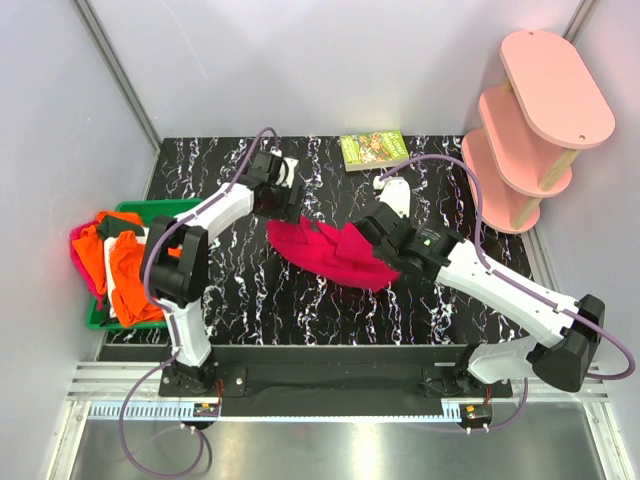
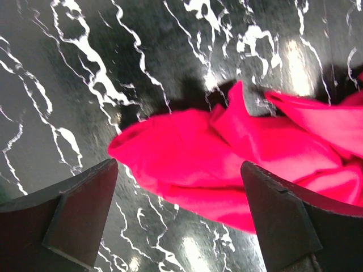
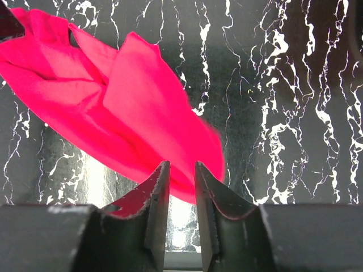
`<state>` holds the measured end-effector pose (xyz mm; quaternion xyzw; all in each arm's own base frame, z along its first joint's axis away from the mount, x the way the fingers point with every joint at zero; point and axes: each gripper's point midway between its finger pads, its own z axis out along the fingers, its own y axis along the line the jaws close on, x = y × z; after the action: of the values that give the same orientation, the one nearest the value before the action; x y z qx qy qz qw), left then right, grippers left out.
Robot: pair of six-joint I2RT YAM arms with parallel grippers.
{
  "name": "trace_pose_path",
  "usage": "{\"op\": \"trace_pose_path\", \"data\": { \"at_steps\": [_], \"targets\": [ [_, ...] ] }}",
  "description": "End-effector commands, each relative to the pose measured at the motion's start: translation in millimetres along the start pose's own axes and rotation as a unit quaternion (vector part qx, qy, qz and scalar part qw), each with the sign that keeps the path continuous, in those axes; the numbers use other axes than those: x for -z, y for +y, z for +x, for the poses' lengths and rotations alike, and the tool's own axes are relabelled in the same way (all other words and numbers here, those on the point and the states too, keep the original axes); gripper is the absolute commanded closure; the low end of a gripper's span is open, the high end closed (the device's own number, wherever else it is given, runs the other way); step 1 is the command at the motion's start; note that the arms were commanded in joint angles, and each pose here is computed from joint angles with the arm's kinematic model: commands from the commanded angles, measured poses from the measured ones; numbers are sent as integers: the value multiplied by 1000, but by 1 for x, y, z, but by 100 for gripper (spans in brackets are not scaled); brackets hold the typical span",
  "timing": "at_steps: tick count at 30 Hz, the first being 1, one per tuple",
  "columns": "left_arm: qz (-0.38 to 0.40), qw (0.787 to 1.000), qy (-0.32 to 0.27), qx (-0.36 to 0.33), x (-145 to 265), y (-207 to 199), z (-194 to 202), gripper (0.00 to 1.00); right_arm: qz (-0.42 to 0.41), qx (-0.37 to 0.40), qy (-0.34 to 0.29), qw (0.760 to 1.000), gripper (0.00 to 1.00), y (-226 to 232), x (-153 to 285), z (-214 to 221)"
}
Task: Fold and stack the t-shirts
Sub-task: Flatten out the tshirt
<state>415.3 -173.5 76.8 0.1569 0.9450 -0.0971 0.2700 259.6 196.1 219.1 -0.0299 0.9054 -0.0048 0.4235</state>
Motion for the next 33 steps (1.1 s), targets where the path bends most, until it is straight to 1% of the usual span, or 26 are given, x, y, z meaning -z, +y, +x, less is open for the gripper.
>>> {"op": "trace_pose_path", "data": {
  "at_steps": [1,4,7,11,12,15,18,19,21,22,24,25,27,30,31,33],
  "targets": [
    [-24,999,-47,-1,4,6,-38,5,4,-27,-34,999,68,-4,10,-24],
    [-25,999,-47,-1,-1,7,-41,7,4,-28,-36,999,68,-5,11,-25],
    [-30,999,-35,-1,-12,9,-35,10,6,-25,-37,999,68,-7,11,-24],
    [-21,1000,-20,-4,-21,7,-29,25,10,-21,-35,999,68,-8,9,-21],
    [-18,1000,-17,-3,-22,6,-27,31,11,-20,-35,999,69,-7,8,-21],
    [-11,1000,-10,-1,-25,4,-22,37,13,-16,-33,999,69,-7,6,-20],
    [-10,1000,-7,-4,-27,4,-19,41,12,-15,-32,999,69,-5,5,-20],
    [-11,1000,-4,-4,-28,4,-18,44,12,-13,-31,999,69,-5,4,-20],
    [-11,1000,-3,-6,-30,5,-17,48,11,-14,-31,999,69,-4,4,-20],
    [-12,1000,-2,-6,-30,5,-16,53,12,-14,-30,999,69,-4,3,-19],
    [-13,1000,1,-8,-32,6,-14,56,11,-14,-30,999,70,-3,2,-18],
    [-12,1000,4,-9,-33,6,-12,60,12,-15,-29,999,70,-3,2,-18],
    [-13,1000,6,-12,-34,6,-11,63,11,-17,-29,999,70,-4,2,-17],
    [-13,1000,10,-12,-35,6,-9,71,11,-18,-30,999,70,-4,2,-17],
    [-13,1000,10,-12,-36,7,-8,80,11,-20,-30,999,71,-4,2,-16],
    [-13,1000,8,-13,-33,6,-10,88,11,-20,-28,999,71,-3,1,-15]
  ]
}}
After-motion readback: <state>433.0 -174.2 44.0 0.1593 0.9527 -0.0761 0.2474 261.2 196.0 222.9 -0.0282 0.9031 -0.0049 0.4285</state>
